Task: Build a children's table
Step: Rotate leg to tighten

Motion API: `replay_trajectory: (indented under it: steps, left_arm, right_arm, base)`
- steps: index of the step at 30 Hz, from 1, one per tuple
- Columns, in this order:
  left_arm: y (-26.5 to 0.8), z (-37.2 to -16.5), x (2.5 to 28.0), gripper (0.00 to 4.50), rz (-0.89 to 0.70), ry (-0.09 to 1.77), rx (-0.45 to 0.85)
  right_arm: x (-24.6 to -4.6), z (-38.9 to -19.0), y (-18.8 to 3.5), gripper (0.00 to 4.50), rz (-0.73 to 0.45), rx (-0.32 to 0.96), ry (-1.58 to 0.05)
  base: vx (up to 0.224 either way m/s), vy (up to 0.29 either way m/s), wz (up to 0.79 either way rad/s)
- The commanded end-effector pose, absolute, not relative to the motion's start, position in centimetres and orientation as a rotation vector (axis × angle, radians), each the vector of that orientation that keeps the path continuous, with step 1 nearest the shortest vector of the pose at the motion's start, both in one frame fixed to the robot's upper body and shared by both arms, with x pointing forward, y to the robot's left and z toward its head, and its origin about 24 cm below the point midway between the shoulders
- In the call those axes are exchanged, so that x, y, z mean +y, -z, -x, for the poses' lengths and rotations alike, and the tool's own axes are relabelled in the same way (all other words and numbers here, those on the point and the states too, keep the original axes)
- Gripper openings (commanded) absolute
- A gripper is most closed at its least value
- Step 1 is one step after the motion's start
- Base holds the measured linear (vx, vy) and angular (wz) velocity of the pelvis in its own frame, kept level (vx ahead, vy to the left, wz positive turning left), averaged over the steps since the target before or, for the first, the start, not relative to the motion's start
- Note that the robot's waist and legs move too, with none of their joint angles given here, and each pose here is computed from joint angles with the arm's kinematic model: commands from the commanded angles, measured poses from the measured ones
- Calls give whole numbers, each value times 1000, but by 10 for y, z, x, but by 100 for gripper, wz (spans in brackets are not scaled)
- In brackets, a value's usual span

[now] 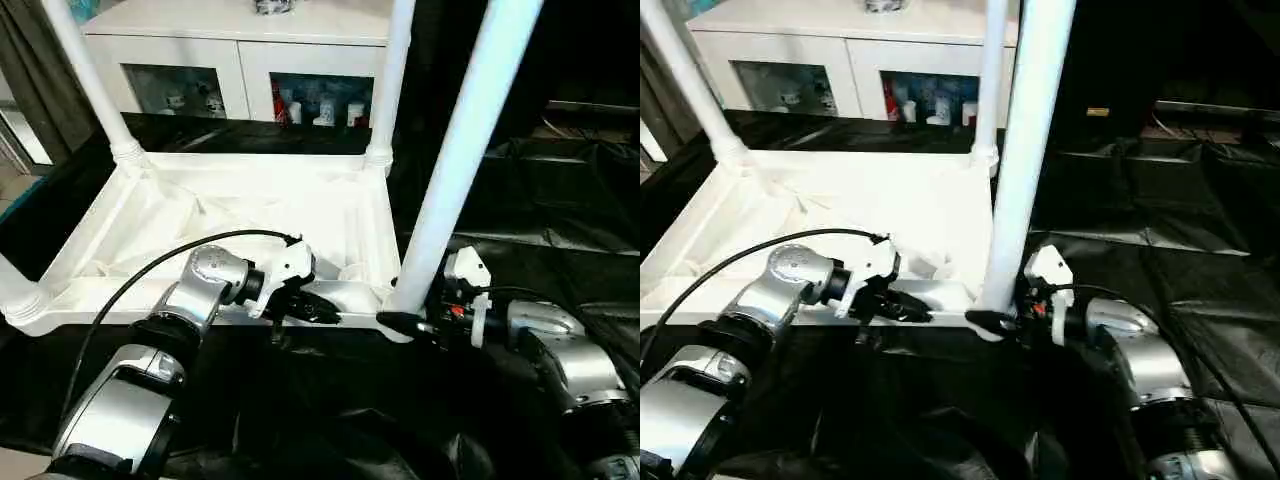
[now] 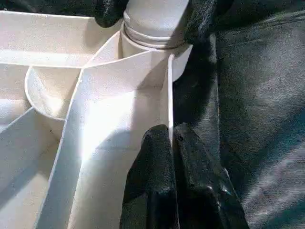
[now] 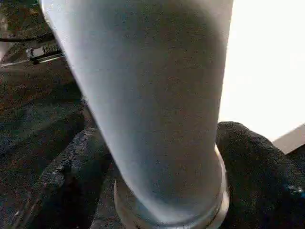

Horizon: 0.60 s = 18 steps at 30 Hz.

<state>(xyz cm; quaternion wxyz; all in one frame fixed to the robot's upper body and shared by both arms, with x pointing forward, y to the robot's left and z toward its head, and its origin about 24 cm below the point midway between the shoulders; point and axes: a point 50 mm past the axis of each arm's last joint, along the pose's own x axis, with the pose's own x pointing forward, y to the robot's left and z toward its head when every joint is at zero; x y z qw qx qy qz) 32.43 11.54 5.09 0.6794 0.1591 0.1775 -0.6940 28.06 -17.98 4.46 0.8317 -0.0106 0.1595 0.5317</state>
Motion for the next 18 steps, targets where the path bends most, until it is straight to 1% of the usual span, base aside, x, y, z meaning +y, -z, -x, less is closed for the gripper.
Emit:
replay_trajectory:
  steps: [1,4,6,7,13,14,16,17,18]
  left_arm:
    - [-56,-324,115,0,-331,1572,360]
    - [-56,-324,114,0,-330,1574,359]
    - [-55,-323,112,0,-323,1575,352]
    - [-55,-323,111,0,-322,1576,351]
    - [-55,-324,107,0,-330,1558,335]
    - [-54,-326,103,0,-332,1530,324]
    - [-53,-331,92,0,-345,1442,305]
    - [-53,-331,92,0,-345,1442,305]
    - [-53,-334,86,0,-346,1407,299]
  right_arm:
    - [-177,-282,-49,326,29,332,-1156]
    - [-175,-280,-48,316,15,337,-1170]
    - [-171,-277,-45,285,-7,345,-1182]
    - [-171,-276,-44,277,-14,346,-1180]
    - [-168,-274,-38,262,-34,353,-1140]
    - [-167,-275,-34,262,-39,353,-1098]
    - [-162,-280,-22,261,-28,365,-944]
    - [-162,-280,-22,261,-28,365,-944]
    - [-160,-283,-17,261,-27,374,-868]
  base:
    - [0,0,0]
    - [0,0,0]
    - [0,0,0]
    - [0,0,0]
    - [0,0,0]
    - [0,0,0]
    - [0,0,0]
    - [0,0,0]
    - [0,0,0]
